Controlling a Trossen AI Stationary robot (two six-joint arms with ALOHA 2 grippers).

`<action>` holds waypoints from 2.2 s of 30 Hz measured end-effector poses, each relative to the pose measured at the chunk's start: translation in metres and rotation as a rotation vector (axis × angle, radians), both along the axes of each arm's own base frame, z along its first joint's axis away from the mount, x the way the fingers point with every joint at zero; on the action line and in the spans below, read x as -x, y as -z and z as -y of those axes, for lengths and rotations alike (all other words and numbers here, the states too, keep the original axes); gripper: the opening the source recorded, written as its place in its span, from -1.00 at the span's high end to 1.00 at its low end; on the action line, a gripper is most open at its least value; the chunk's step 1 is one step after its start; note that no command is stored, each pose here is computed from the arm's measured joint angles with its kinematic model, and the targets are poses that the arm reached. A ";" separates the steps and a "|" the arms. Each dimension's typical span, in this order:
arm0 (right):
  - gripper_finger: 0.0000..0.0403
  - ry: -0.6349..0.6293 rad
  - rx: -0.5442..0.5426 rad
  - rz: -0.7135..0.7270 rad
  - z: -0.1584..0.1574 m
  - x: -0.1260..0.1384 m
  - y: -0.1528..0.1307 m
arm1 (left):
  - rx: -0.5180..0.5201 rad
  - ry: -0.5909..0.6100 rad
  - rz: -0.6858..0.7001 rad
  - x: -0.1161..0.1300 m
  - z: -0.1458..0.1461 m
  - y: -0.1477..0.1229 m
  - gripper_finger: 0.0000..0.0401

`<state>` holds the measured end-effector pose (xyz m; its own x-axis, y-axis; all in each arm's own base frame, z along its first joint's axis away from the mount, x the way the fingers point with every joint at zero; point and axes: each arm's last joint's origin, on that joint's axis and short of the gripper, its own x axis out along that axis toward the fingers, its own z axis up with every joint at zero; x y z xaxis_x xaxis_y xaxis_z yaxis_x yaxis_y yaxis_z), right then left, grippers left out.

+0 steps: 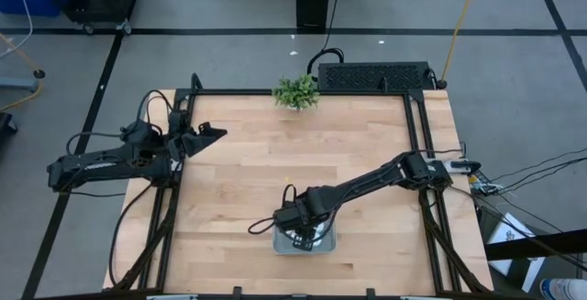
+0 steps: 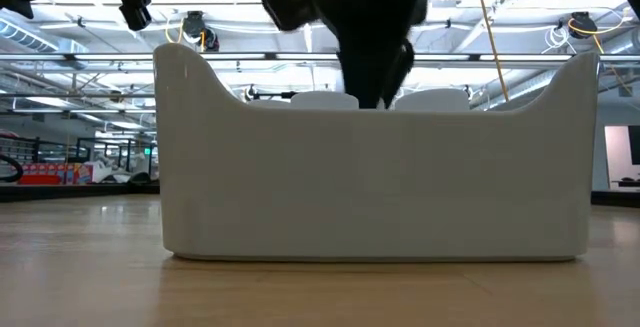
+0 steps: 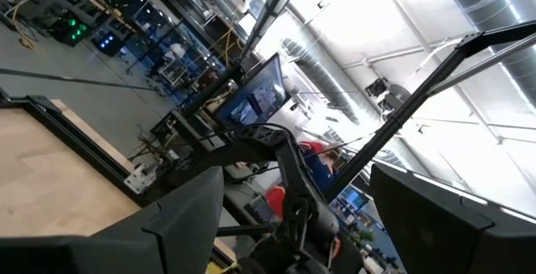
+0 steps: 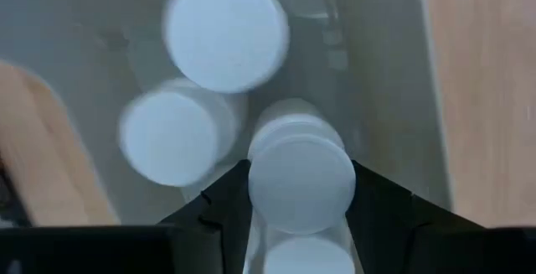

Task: Pick and place pill bottles into a basket
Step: Put the white medicine bottle into the gray bin, then return to Home Position

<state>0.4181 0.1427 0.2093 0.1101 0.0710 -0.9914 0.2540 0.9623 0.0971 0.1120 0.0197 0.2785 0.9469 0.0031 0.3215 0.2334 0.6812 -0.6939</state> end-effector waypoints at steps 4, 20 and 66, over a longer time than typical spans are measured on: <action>0.25 -0.001 0.001 -0.001 0.000 0.000 0.006 | 0.001 0.001 0.000 0.000 0.000 0.000 -0.54; 0.08 -0.004 -0.053 0.030 0.003 -0.004 0.013 | -0.008 0.004 -0.001 0.000 0.000 0.000 -0.54; -0.07 0.259 -0.008 0.471 0.034 0.069 -0.152 | -0.278 0.120 -0.201 -0.004 0.006 0.021 -0.54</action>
